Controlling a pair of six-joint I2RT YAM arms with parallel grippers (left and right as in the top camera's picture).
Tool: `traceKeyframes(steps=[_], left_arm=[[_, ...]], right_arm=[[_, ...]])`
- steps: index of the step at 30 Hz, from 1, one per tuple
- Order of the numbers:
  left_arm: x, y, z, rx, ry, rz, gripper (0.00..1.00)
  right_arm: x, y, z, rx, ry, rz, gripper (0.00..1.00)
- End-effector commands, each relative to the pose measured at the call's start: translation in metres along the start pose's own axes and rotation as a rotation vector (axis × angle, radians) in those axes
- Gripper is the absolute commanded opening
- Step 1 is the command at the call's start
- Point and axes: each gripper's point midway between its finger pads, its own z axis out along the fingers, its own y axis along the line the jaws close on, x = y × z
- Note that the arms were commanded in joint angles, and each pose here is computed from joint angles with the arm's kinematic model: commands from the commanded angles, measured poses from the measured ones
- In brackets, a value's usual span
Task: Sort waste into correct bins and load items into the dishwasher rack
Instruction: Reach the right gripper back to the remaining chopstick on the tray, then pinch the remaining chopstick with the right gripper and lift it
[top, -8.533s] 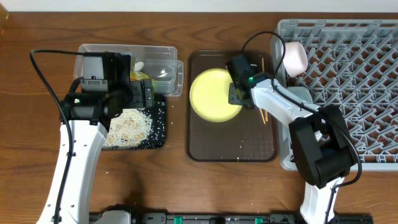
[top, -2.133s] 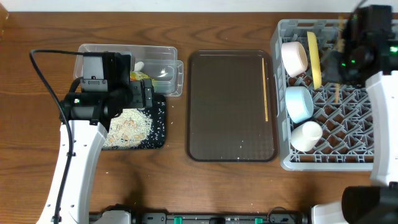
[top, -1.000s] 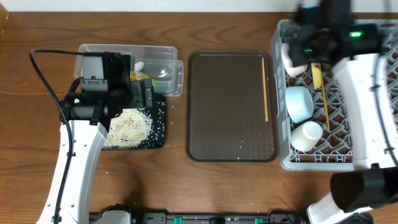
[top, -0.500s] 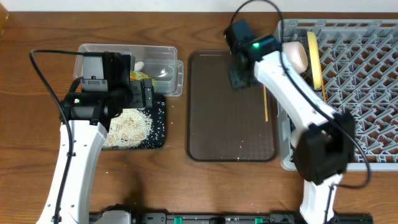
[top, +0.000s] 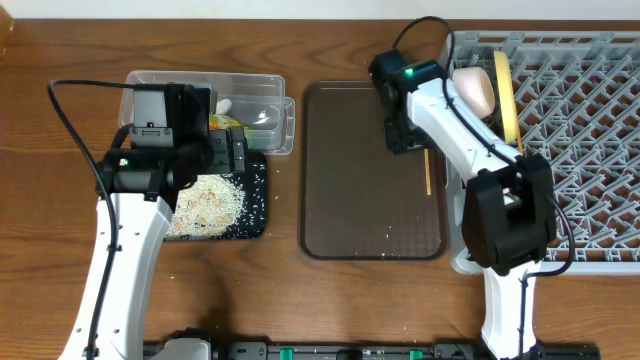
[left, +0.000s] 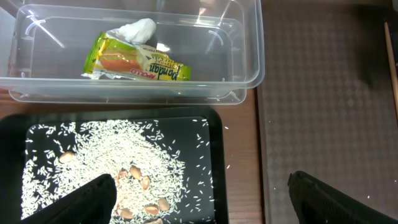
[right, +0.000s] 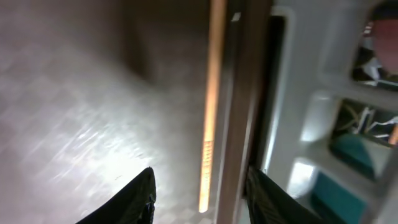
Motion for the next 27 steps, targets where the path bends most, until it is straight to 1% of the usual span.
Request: traceKeyframes(steps=[1, 9, 14, 23, 27], left_arm=[[-0.007, 0.001, -0.004, -0.007, -0.018, 0.004, 0.91], [-0.007, 0.001, -0.004, -0.007, -0.018, 0.004, 0.91], [-0.007, 0.001, -0.004, -0.007, -0.018, 0.004, 0.91], [-0.007, 0.001, -0.004, -0.007, -0.018, 0.004, 0.91], [-0.007, 0.001, -0.004, -0.007, -0.018, 0.004, 0.91]], right_arm=[[0.001, -0.009, 0.015, 0.031, 0.021, 0.040, 0.45], [0.013, -0.009, 0.040, 0.032, 0.046, 0.046, 0.44], [0.022, -0.008, 0.054, -0.004, 0.079, 0.062, 0.43], [0.036, 0.009, 0.066, -0.093, 0.121, 0.036, 0.35], [0.049, 0.018, 0.073, -0.139, 0.159, 0.005, 0.28]])
